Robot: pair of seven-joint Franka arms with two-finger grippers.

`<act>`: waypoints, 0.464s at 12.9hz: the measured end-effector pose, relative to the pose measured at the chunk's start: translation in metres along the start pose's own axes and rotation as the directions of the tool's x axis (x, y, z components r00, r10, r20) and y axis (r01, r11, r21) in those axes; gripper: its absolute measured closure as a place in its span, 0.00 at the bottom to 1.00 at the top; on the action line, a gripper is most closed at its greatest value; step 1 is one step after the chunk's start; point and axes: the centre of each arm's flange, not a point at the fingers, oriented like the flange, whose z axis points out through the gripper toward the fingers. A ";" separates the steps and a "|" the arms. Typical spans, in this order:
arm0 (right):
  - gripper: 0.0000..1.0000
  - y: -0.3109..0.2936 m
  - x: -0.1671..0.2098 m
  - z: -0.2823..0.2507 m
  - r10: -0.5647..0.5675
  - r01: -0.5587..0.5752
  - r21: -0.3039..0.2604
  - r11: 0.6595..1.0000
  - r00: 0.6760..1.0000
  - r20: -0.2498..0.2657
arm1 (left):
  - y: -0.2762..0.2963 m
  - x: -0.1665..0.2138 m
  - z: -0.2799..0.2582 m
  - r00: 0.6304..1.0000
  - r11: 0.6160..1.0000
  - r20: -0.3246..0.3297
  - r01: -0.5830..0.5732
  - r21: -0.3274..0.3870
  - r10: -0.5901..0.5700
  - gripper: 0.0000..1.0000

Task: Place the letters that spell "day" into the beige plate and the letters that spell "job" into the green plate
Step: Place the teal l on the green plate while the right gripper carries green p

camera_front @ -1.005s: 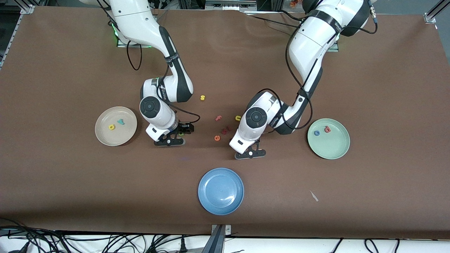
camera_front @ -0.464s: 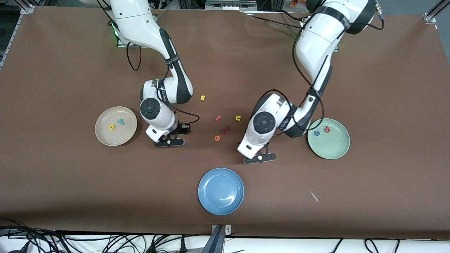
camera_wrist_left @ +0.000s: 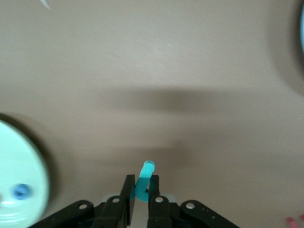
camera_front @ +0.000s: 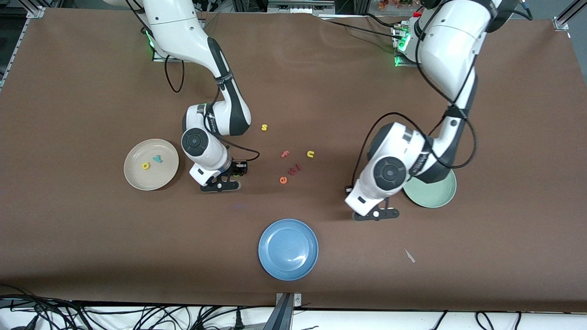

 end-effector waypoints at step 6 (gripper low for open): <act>0.62 -0.002 0.001 -0.001 0.003 -0.003 0.007 1.000 1.000 -0.003 | -0.115 0.000 -0.006 0.967 0.988 0.229 -0.135 0.075 0.114 0.88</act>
